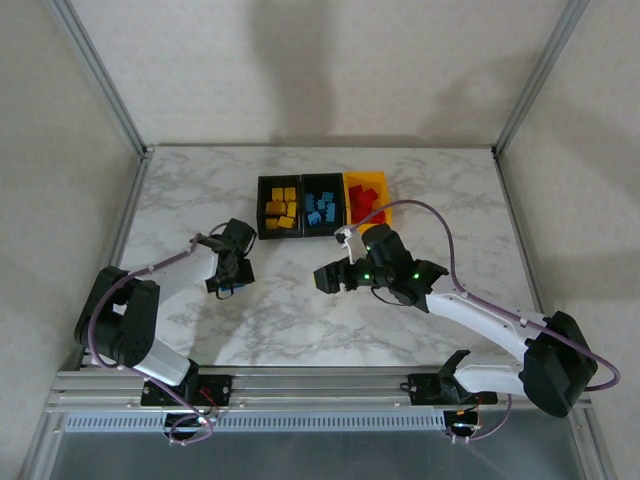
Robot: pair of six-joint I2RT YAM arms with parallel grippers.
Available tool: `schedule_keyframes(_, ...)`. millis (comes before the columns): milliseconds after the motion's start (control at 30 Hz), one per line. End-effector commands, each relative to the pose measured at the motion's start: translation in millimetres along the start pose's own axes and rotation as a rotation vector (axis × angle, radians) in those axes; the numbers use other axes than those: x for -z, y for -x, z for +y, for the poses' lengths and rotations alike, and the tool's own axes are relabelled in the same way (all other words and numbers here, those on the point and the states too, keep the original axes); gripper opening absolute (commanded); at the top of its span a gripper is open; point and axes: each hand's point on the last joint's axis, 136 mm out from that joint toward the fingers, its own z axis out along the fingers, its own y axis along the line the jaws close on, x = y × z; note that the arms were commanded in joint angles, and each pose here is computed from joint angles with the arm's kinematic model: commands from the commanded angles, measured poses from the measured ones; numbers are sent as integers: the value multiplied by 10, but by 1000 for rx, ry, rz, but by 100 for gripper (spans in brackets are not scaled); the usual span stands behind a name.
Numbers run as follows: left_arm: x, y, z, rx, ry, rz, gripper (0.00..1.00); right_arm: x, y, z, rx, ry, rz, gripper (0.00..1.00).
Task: Sort the legos into containers by color
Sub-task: Pick up the lego from the middle-left of the table.
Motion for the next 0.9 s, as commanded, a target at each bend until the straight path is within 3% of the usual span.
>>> schedule_keyframes(0, -48, -49, 24, -11, 1, 25, 60, -13, 1, -9, 10, 3, -14, 77)
schedule_keyframes(67, -22, -44, 11, -11, -7, 24, 55, -18, -7, -14, 9, 0, -11, 76)
schedule_keyframes(233, 165, 82, -81, 6, -58, -10, 54, 21, -4, -27, 8, -14, -18, 76)
schedule_keyframes(367, 335, 270, -268, 12, -110, -50, 53, 70, 40, -210, -39, -113, -46, 76)
schedule_keyframes(867, 962, 998, -1760, -90, -308, -181, 52, 673, 192, -672, -221, -290, -216, 77)
